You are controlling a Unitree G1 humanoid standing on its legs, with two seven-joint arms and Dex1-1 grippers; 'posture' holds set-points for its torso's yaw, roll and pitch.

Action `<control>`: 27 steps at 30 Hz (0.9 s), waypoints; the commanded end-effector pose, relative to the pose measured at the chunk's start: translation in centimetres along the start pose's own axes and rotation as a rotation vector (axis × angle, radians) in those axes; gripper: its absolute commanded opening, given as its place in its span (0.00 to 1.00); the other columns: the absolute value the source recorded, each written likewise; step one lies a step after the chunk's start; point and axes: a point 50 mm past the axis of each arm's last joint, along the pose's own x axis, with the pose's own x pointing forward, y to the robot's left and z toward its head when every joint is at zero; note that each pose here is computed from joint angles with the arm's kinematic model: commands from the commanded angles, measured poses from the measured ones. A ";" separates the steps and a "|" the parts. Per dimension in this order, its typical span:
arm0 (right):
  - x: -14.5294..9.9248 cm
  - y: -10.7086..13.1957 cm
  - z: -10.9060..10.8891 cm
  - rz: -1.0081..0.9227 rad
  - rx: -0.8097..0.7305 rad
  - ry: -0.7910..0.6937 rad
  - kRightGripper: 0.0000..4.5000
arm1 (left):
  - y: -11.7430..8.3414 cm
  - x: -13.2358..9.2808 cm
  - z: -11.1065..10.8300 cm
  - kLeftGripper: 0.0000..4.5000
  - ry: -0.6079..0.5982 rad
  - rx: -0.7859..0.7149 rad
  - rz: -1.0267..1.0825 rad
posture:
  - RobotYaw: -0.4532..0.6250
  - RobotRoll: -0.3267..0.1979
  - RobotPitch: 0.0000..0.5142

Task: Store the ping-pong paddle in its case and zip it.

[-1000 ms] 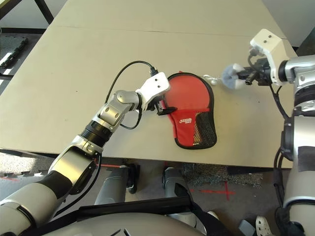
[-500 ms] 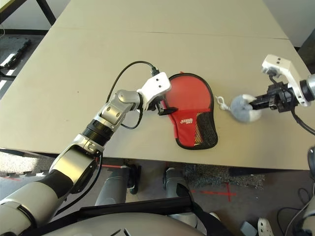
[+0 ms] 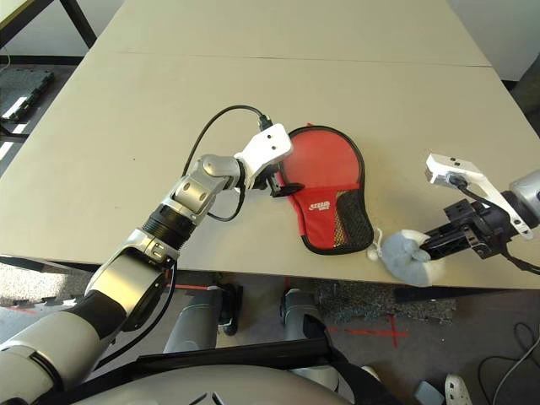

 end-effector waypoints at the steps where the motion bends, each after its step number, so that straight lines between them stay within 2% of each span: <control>1: 0.0 0.2 -0.1 0.011 -0.002 0.006 0.02 | -0.9 0.5 -2.6 1.00 0.114 -0.036 -0.025 | 0.32 0.62 0.36; 2: -0.1 -0.1 0.0 -0.012 -0.019 0.001 0.02 | -0.8 0.5 -2.6 1.00 0.115 -0.036 -0.025 | 0.32 0.62 0.36; 6: -1.6 -0.8 1.0 -0.090 -0.027 -0.058 0.31 | -0.8 0.3 -2.5 1.00 0.112 -0.034 -0.025 | 0.32 0.62 0.36; 9: -3.6 -0.4 2.0 -0.128 0.022 -0.160 0.56 | -0.4 -0.3 -2.4 1.00 0.107 -0.028 -0.024 | 0.32 0.62 0.36; 14: -6.4 -1.3 2.7 -0.195 0.083 -0.413 0.97 | 0.1 -1.8 -1.7 1.00 0.066 -0.025 -0.026 | 0.32 0.62 0.37; 17: -7.9 -3.5 2.9 -0.334 0.080 -0.638 0.99 | 1.2 -4.1 0.3 1.00 -0.067 -0.094 0.010 | 0.33 0.62 0.37; 22: -8.2 -6.6 3.3 -0.650 0.023 -0.818 0.99 | 3.9 -8.3 1.8 1.00 -0.252 -0.214 0.203 | 0.34 0.62 0.37; 27: -8.3 -8.6 2.5 -0.986 0.035 -0.979 0.99 | 7.3 -12.7 -1.4 1.00 -0.287 -0.330 0.549 | 0.36 0.62 0.37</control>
